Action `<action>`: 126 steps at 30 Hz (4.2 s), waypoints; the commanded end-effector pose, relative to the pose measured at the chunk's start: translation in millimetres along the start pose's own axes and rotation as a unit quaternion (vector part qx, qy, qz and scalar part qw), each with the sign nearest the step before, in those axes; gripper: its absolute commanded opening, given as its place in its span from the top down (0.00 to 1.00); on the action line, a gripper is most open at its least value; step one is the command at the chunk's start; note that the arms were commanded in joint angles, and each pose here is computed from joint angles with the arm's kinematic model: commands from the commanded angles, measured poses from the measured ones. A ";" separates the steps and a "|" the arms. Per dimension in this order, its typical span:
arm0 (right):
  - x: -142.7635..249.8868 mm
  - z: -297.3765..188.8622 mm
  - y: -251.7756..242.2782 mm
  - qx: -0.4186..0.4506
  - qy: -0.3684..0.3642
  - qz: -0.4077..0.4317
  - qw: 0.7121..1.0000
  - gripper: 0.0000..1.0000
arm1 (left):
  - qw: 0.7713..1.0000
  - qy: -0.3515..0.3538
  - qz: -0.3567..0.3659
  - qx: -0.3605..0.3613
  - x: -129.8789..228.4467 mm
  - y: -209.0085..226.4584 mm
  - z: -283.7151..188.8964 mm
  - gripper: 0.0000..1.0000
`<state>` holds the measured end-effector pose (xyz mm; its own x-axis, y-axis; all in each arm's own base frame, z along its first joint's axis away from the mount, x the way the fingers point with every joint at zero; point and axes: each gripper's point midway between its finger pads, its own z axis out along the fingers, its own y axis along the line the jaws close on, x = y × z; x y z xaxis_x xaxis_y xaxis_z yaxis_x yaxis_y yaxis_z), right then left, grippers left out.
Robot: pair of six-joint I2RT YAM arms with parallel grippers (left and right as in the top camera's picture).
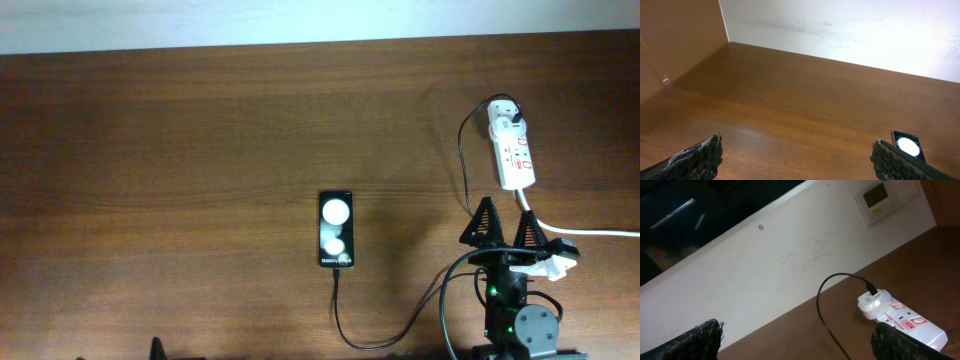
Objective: Plug charger to phone and switch on socket
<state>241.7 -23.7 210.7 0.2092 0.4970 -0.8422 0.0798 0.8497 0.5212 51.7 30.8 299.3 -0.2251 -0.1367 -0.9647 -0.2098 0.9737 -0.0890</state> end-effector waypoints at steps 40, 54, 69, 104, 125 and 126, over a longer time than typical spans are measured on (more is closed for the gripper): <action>42.4 -5.0 -25.6 0.037 0.090 -0.141 0.985 0.01 | 1.000 -0.001 0.007 0.006 -0.2 -1.4 -0.3 0.01; 42.4 -5.0 -25.6 0.037 0.090 -0.141 0.985 0.01 | 0.999 -0.017 0.004 0.036 -8.1 -15.1 15.3 0.01; 42.4 -5.0 -25.6 0.037 0.090 -0.141 0.985 0.01 | 0.995 0.018 0.012 0.100 56.6 -53.9 142.0 0.01; 42.4 -5.0 -25.6 0.037 0.090 -0.141 0.985 0.01 | 0.987 -0.056 0.073 0.134 102.7 -70.1 209.1 0.01; 42.4 -5.0 -25.6 0.037 0.090 -0.141 0.985 0.01 | 0.987 -0.056 0.073 0.134 102.7 -70.1 209.1 0.01; 42.4 -5.0 -25.6 0.037 0.090 -0.141 0.985 0.01 | 0.987 -0.056 0.073 0.134 102.7 -70.1 209.1 0.01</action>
<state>243.9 -22.8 163.9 -0.0008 0.2749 -0.9615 0.1788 0.9460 0.2703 241.1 -14.9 161.0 -0.1136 0.0000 -0.9935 0.0878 0.9961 -0.0100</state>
